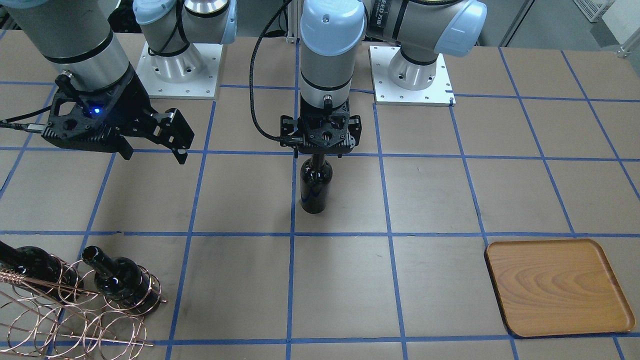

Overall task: Take wine from basket and place on tray
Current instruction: 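Close the left gripper on the bottle neck while the right arm withdraws, then carry the bottle with the left gripper and lay it on the wooden tray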

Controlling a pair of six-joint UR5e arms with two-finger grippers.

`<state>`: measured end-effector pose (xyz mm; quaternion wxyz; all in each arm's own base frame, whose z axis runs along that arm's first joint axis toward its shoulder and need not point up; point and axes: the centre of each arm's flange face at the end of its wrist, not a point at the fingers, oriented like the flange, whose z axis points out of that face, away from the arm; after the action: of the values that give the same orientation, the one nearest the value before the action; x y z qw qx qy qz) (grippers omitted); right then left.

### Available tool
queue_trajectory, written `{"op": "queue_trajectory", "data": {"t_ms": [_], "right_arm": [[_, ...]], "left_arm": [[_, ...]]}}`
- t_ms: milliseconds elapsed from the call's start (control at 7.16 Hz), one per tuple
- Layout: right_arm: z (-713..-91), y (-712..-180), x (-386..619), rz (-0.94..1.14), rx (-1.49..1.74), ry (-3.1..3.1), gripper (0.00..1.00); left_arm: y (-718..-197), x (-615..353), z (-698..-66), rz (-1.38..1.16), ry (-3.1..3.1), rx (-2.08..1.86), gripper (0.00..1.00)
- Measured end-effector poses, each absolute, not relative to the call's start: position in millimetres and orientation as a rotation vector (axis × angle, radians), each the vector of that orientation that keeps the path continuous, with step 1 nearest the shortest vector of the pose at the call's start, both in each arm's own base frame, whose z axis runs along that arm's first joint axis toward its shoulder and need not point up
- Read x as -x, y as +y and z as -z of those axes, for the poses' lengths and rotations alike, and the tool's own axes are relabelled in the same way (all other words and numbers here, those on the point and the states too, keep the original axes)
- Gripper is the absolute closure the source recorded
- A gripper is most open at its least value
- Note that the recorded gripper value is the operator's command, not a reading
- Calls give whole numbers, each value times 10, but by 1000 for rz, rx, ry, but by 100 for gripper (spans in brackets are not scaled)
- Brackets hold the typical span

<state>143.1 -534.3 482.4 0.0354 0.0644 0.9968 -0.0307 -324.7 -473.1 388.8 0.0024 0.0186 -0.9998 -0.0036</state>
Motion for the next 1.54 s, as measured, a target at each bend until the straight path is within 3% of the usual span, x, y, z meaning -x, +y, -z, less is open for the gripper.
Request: {"op": "queue_trajectory", "data": {"t_ms": [140, 419, 699, 978, 1257, 1537], "right_arm": [[-4824, -5332, -1424, 90, -201, 3067, 0], [-4839, -5314, -1412, 95, -201, 3084, 0], [-4807, -5328, -1406, 85, -199, 3092, 0], [-4885, -5298, -1403, 120, -163, 3095, 0], [-4933, -5266, -1399, 135, -67, 3105, 0], [-4931, -5244, -1375, 120, -32, 3130, 0]], "left_arm": [[-4727, 3244, -3848, 22, -3139, -61, 14], [-4700, 3234, -3766, 44, -3143, -53, 35], [-4694, 3232, -3761, 44, -3143, -43, 48], [-4693, 3231, -3765, 41, -3143, -39, 69], [-4691, 3227, -3777, 37, -3142, -35, 96], [-4677, 3200, -3880, 9, -3138, -41, 100]]}}
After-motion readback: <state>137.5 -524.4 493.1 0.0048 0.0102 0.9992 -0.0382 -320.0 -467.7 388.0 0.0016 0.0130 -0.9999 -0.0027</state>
